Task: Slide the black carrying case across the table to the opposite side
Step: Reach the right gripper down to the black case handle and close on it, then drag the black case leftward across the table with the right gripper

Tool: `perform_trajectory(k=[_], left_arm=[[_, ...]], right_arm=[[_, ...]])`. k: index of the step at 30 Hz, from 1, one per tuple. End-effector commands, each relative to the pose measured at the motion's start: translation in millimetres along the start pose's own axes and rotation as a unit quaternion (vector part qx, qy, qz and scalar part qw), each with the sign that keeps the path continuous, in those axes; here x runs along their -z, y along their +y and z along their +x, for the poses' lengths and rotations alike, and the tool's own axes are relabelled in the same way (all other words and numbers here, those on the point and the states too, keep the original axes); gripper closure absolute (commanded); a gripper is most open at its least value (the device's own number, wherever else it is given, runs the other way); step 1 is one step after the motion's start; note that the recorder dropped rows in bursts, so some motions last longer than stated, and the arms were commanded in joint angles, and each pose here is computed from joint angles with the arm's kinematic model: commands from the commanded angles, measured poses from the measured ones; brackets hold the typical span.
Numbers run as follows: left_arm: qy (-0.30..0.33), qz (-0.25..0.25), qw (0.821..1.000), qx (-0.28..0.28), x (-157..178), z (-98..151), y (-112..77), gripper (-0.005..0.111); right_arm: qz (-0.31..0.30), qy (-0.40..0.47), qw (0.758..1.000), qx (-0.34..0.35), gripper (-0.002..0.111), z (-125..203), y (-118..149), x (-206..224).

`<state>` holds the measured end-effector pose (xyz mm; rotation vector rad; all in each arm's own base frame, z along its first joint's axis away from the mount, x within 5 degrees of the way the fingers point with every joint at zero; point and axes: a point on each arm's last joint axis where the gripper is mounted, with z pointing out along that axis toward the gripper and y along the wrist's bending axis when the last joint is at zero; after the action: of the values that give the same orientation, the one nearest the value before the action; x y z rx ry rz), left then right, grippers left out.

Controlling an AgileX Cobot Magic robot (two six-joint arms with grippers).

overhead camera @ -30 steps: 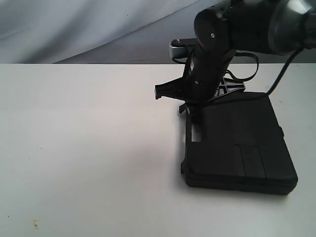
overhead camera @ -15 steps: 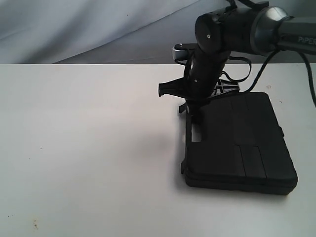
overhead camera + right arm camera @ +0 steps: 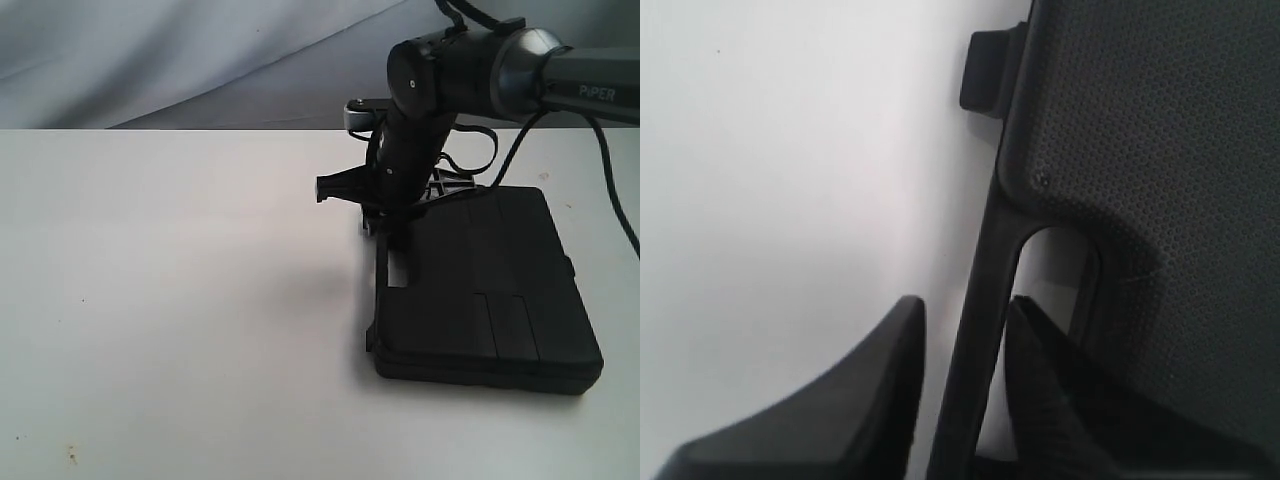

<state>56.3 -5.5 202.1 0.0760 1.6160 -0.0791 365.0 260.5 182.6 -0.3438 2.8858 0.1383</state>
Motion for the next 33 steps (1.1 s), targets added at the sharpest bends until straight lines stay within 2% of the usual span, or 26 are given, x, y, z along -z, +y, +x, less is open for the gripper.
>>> perform_trajectory(k=[1,10,27,33], left_arm=[[-0.001,-0.001,1.0,0.004,0.2,1.0,0.2,0.107],[-0.001,-0.001,1.0,0.004,0.2,1.0,0.2,0.107],[-0.001,-0.001,1.0,0.004,0.2,1.0,0.2,0.107],[-0.001,-0.001,1.0,0.004,0.2,1.0,0.2,0.107]], right_arm=[[-0.001,-0.006,1.0,-0.005,0.07,-3.3,-3.1,2.3],[-0.004,-0.016,1.0,-0.01,0.07,-5.0,-2.6,0.2],[0.01,0.022,1.0,-0.016,0.072,1.7,-3.0,-64.1],[0.012,0.03,0.999,-0.017,0.073,3.8,-3.4,-72.6]])
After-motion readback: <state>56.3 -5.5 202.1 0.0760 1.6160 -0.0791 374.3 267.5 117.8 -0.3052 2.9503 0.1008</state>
